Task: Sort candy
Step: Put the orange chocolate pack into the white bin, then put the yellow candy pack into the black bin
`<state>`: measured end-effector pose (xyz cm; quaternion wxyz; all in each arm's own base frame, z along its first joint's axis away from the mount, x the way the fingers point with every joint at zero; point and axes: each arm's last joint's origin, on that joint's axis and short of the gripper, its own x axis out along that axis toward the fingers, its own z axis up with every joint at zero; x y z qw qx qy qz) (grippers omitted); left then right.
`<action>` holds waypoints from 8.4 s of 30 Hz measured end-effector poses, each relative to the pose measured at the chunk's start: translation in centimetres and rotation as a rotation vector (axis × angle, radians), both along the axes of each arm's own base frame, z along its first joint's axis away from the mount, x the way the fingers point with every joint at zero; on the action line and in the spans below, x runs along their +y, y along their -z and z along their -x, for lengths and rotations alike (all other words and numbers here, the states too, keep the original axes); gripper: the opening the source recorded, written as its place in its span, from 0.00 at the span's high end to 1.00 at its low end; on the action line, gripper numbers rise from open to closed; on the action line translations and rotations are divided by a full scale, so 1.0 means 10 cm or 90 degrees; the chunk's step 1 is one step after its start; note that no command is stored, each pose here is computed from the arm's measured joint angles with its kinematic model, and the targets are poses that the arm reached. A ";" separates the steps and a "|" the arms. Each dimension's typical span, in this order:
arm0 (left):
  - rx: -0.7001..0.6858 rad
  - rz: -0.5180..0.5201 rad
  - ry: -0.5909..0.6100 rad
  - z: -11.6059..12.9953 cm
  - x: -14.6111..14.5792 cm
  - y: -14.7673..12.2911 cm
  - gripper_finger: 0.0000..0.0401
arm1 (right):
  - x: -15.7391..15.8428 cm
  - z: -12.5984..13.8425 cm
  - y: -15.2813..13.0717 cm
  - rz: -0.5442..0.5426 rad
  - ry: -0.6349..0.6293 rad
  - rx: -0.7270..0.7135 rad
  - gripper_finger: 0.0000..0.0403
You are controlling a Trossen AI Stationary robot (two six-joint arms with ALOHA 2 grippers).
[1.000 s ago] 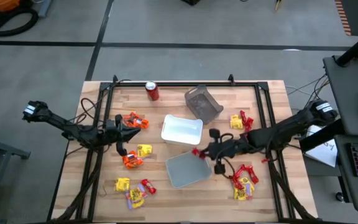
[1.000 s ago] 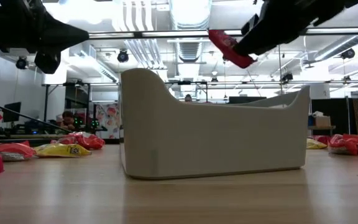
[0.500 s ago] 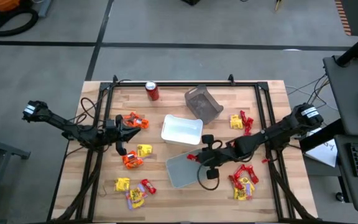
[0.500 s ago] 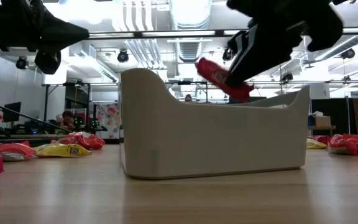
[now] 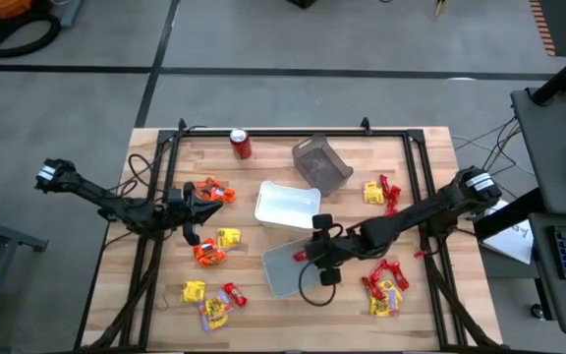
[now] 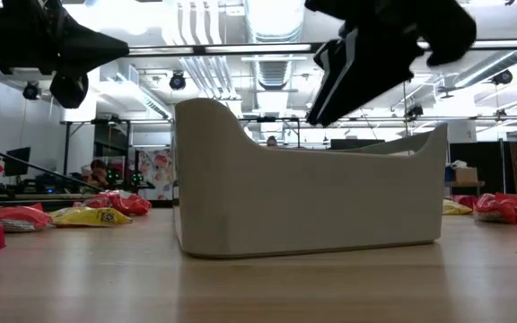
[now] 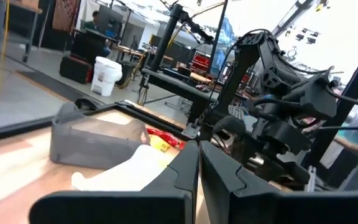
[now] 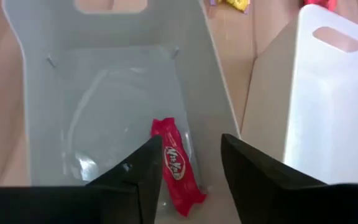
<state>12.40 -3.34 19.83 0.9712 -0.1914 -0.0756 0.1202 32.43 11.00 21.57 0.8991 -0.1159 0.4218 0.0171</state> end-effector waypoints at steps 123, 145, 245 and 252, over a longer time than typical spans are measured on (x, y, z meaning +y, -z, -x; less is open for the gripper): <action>0.215 -0.109 0.051 -1.47 0.10 -0.21 1.00 | -0.03 0.53 -0.15 -0.081 0.075 -0.114 0.68; 0.277 -0.029 0.008 -1.62 0.21 0.05 0.94 | -0.04 0.53 -0.16 -0.100 0.095 -0.115 0.68; 0.345 -0.225 0.008 -0.79 0.77 -0.56 0.71 | -1.61 1.36 0.24 -0.266 0.734 -0.005 0.97; 0.285 -0.164 0.027 -0.82 0.75 -0.61 0.71 | -1.36 1.40 0.05 -0.270 0.613 -0.047 0.97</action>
